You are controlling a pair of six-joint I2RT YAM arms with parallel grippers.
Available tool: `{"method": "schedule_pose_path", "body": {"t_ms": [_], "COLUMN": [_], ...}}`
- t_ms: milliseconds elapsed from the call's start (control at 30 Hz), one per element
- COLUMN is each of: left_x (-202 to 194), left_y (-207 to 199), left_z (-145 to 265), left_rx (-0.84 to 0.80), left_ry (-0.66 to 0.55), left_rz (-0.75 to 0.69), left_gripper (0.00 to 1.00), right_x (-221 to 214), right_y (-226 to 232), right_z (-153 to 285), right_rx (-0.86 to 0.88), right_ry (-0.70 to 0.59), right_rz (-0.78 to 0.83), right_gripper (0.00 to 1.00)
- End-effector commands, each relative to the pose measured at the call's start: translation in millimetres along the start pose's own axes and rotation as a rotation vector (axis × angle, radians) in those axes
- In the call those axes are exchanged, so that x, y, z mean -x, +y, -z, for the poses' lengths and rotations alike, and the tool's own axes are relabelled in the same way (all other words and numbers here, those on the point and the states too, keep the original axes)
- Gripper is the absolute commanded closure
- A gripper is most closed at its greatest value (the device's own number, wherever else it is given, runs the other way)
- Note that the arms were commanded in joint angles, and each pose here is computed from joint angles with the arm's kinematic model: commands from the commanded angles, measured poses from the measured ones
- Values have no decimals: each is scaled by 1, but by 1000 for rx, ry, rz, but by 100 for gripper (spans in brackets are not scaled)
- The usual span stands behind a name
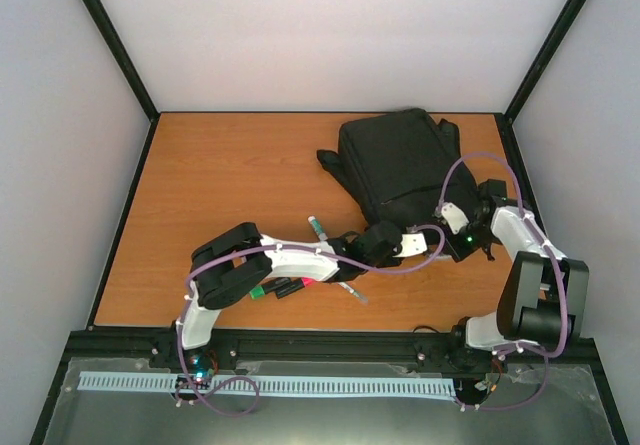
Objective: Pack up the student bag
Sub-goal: Zip the student bag at the center of the board.
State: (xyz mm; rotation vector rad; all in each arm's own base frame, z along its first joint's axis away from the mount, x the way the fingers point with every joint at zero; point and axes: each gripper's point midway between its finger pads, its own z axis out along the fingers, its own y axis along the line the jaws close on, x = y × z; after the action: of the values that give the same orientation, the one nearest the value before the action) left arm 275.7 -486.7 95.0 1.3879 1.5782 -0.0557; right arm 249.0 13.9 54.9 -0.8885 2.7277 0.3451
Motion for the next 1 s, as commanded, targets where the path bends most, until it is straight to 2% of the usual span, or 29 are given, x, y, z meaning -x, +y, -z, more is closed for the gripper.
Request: {"method": "schedule_pose_path", "body": {"t_ms": [0, 467, 733, 767, 800, 900, 967], "left_x": [-1, -57, -95, -97, -99, -96, -87], "left_y": [26, 41, 75, 78, 81, 79, 74], "left_z": [22, 53, 73, 75, 78, 80, 81], "left_rx": [81, 145, 223, 230, 237, 198, 142], "left_ry": [16, 155, 214, 216, 217, 228, 216], "left_rz": [66, 130, 255, 263, 267, 259, 260], "left_gripper": [99, 99, 98, 96, 89, 61, 51], "right_x": [-11, -22, -9, -6, -3, 2, 4], "right_y": [-17, -52, -30, -26, -21, -4, 3], "right_z": [7, 11, 17, 17, 18, 14, 10], "right_rx": [-19, -82, 11, 25, 40, 83, 94], "right_ry": [36, 49, -32, -41, -50, -52, -43], "right_rz": [-59, -81, -71, -67, -60, -22, -5], "right_gripper": [97, 97, 97, 97, 97, 97, 97]}}
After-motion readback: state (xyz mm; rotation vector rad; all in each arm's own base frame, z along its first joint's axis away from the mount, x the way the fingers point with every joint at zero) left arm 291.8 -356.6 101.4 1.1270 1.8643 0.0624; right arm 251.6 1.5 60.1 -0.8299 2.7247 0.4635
